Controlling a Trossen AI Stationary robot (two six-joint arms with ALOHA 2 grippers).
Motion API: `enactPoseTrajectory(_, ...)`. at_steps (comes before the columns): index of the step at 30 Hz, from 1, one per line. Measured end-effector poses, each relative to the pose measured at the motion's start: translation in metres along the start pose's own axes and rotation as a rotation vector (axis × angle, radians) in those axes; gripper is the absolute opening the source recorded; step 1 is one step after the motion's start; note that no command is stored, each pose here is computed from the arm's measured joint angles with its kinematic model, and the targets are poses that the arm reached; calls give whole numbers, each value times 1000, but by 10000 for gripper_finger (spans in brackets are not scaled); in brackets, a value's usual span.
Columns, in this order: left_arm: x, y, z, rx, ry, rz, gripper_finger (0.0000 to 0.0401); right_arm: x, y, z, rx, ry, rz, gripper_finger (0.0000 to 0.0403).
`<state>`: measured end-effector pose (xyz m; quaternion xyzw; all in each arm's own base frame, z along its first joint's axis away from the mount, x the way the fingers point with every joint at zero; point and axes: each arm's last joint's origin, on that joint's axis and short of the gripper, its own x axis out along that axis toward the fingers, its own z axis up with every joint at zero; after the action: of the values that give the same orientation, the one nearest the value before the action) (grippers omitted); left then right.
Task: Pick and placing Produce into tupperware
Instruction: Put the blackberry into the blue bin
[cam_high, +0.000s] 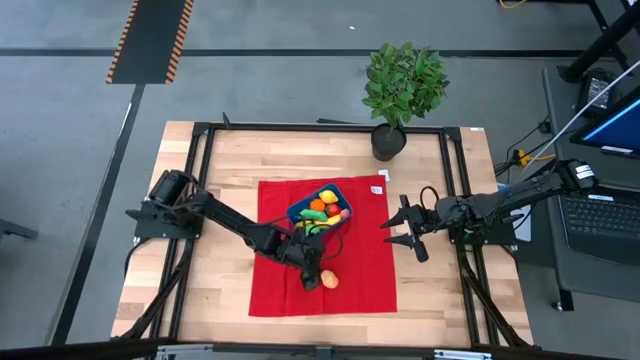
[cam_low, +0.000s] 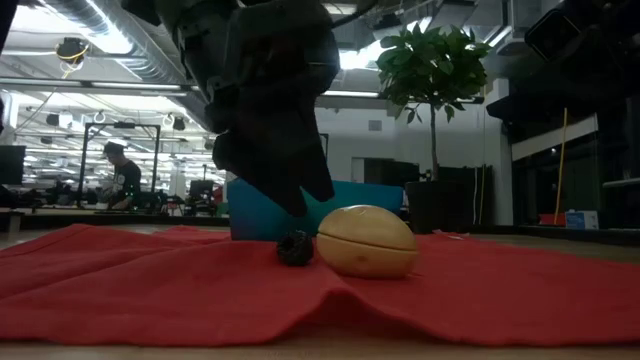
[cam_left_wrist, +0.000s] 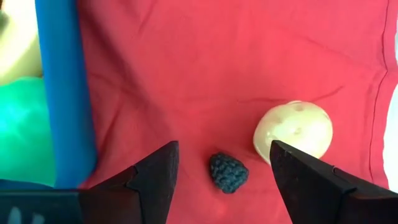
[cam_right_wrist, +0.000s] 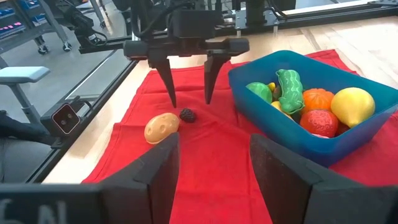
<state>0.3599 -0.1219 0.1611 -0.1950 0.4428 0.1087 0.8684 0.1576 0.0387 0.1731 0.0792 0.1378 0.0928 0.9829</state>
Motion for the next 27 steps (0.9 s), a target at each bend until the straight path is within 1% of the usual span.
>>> enactPoseTrajectory(9,-1,-4,-3,-66,-4,-3,242,0,0,0,0,0,0,196)
enactPoseTrajectory(12,-1,-5,-4,-69,-7,-6,242,0,0,0,0,0,0,196)
enactPoseTrajectory(15,-2,-9,-3,-87,-27,-32,242,0,0,0,0,0,0,196)
enactPoseTrajectory(23,0,-17,-7,-80,-50,-64,242,0,0,0,0,0,0,196)
enactPoseTrajectory(27,2,-16,-7,-69,-43,-56,242,0,0,0,0,0,0,196)
